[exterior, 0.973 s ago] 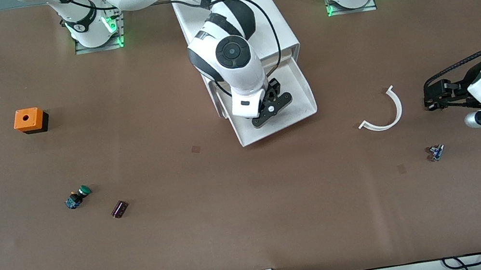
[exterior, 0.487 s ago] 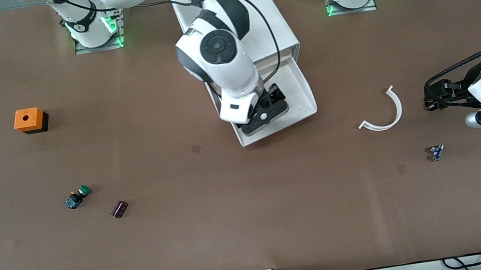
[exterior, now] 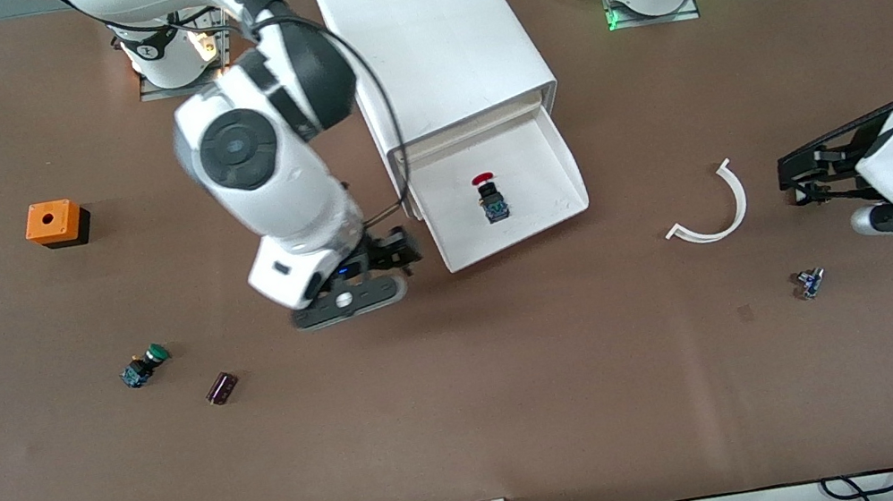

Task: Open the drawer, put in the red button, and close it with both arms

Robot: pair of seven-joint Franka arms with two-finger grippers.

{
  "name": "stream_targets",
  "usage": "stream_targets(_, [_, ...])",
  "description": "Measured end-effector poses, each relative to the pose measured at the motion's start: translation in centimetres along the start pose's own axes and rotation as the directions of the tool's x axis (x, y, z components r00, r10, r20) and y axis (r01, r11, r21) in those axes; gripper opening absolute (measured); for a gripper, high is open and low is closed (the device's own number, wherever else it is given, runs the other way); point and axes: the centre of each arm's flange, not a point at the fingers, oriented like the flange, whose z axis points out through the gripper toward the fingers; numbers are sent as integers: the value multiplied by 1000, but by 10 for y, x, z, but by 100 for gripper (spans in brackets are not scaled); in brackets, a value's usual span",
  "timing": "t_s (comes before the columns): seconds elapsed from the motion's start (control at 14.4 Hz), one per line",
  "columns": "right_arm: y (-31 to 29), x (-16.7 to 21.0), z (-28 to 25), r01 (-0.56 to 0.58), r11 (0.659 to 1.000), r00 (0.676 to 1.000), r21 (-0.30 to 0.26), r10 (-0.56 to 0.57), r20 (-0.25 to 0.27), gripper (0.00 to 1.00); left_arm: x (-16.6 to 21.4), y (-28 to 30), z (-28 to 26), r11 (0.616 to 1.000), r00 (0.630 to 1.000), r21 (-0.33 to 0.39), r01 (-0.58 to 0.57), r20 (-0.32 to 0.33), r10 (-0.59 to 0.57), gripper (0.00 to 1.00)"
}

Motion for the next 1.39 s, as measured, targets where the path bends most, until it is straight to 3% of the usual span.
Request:
stream_targets(0.14, [43, 6, -12, -6, 999, 999, -54, 8, 44, 100, 10, 35, 25, 999, 998, -5, 54, 10, -54, 100])
stream_targets(0.35, [124, 20, -19, -18, 996, 994, -82, 26, 102, 100, 31, 107, 76, 993, 992, -30, 112, -58, -114, 100])
stream_targets(0.63, [212, 27, -37, -47, 995, 991, -84, 57, 118, 100, 52, 181, 150, 995, 991, -71, 73, -108, -81, 100])
stream_targets(0.83, [241, 18, -52, -78, 993, 985, -88, 91, 146, 100, 67, 203, 199, 993, 987, -108, 54, -146, -69, 100])
stream_targets(1.11, [278, 10, -70, -136, 984, 979, -114, 151, 139, 100, 63, 224, 253, 979, 969, -165, 118, -195, -150, 100])
stream_targets(1.39, [339, -11, -99, -216, 970, 967, -107, 228, 115, 100, 35, 251, 279, 945, 949, -182, 272, -113, -295, 100])
